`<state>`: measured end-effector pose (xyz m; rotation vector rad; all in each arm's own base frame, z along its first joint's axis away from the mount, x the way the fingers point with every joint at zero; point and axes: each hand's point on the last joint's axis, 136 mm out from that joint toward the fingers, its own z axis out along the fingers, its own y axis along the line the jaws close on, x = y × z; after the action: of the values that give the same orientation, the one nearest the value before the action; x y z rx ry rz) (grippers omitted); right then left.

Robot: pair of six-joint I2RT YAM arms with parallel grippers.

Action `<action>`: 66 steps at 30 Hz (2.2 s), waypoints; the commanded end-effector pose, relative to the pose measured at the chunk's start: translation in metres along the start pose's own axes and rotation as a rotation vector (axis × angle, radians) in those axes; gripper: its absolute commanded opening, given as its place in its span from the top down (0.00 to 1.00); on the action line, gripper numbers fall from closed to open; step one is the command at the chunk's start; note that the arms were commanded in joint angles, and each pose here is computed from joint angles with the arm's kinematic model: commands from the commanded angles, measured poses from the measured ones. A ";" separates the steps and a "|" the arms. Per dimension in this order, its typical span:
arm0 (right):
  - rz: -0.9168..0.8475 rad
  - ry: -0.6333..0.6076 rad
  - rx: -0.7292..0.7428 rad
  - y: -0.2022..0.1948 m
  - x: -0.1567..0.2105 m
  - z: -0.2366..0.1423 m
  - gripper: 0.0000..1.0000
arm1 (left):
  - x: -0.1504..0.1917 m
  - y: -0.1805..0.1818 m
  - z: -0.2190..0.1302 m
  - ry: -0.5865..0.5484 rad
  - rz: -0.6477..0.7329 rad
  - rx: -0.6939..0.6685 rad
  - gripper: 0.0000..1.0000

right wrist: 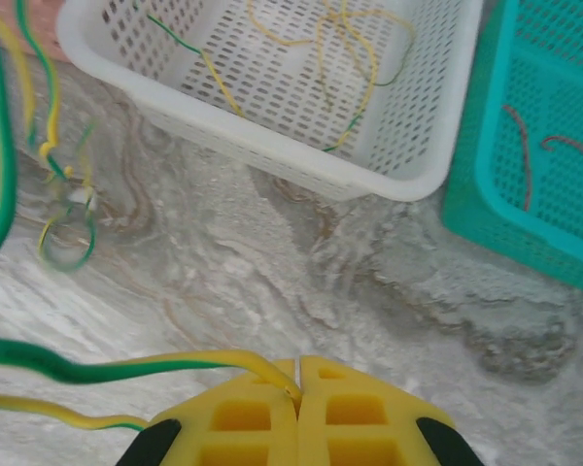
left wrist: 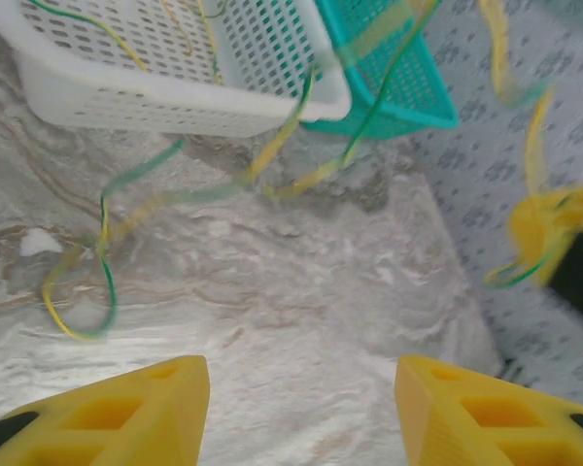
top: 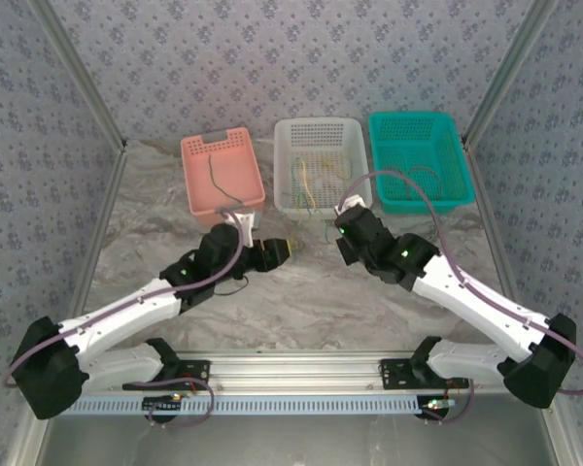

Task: Untangle the cables
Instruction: Untie the cable.

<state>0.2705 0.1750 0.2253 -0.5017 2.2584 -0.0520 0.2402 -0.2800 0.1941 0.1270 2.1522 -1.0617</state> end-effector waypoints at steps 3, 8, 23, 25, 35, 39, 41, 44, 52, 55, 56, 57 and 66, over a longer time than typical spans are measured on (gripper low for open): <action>0.083 0.087 -0.174 0.027 -0.002 -0.008 1.00 | -0.032 0.003 0.004 -0.227 0.280 -0.035 0.36; 0.122 0.092 -0.248 0.036 -0.003 -0.015 1.00 | -0.057 -0.011 0.010 -0.320 0.455 -0.057 0.28; 0.201 0.097 -0.380 0.054 -0.007 -0.027 1.00 | -0.080 -0.001 0.039 -0.370 0.526 -0.194 0.40; 0.205 0.094 -0.383 0.053 -0.006 -0.028 1.00 | -0.084 -0.008 0.037 -0.384 0.519 -0.167 0.47; 0.285 0.084 -0.433 0.047 -0.007 -0.021 1.00 | -0.085 -0.045 0.018 -0.368 0.552 0.002 1.00; 0.333 0.074 -0.487 0.037 -0.016 -0.013 1.00 | -0.078 -0.057 0.001 -0.348 0.573 0.075 1.00; 0.344 0.070 -0.516 0.036 -0.020 -0.013 1.00 | -0.076 -0.058 -0.006 -0.328 0.583 0.089 1.00; 0.350 0.069 -0.569 0.040 -0.024 -0.017 1.00 | -0.076 -0.057 -0.012 -0.274 0.600 0.139 0.91; 0.342 0.099 -0.667 0.047 -0.016 -0.036 1.00 | -0.092 -0.064 -0.021 -0.004 0.510 0.471 0.18; 0.337 0.107 -0.697 0.051 -0.017 -0.041 1.00 | -0.096 -0.066 -0.018 -0.021 0.540 0.464 0.16; 0.332 0.111 -0.700 0.053 -0.017 -0.041 1.00 | -0.097 -0.066 -0.018 -0.035 0.549 0.459 0.16; 0.325 0.111 -0.705 0.054 -0.017 -0.043 1.00 | -0.097 -0.066 -0.017 -0.042 0.557 0.455 0.16; 0.272 0.127 -0.783 0.076 -0.015 -0.056 1.00 | -0.103 -0.065 -0.005 -0.087 0.596 0.431 0.17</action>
<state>0.2234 0.2376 0.2443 -0.5242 2.4269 0.9424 0.2887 -0.2927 0.2866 0.8123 1.7046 -1.1247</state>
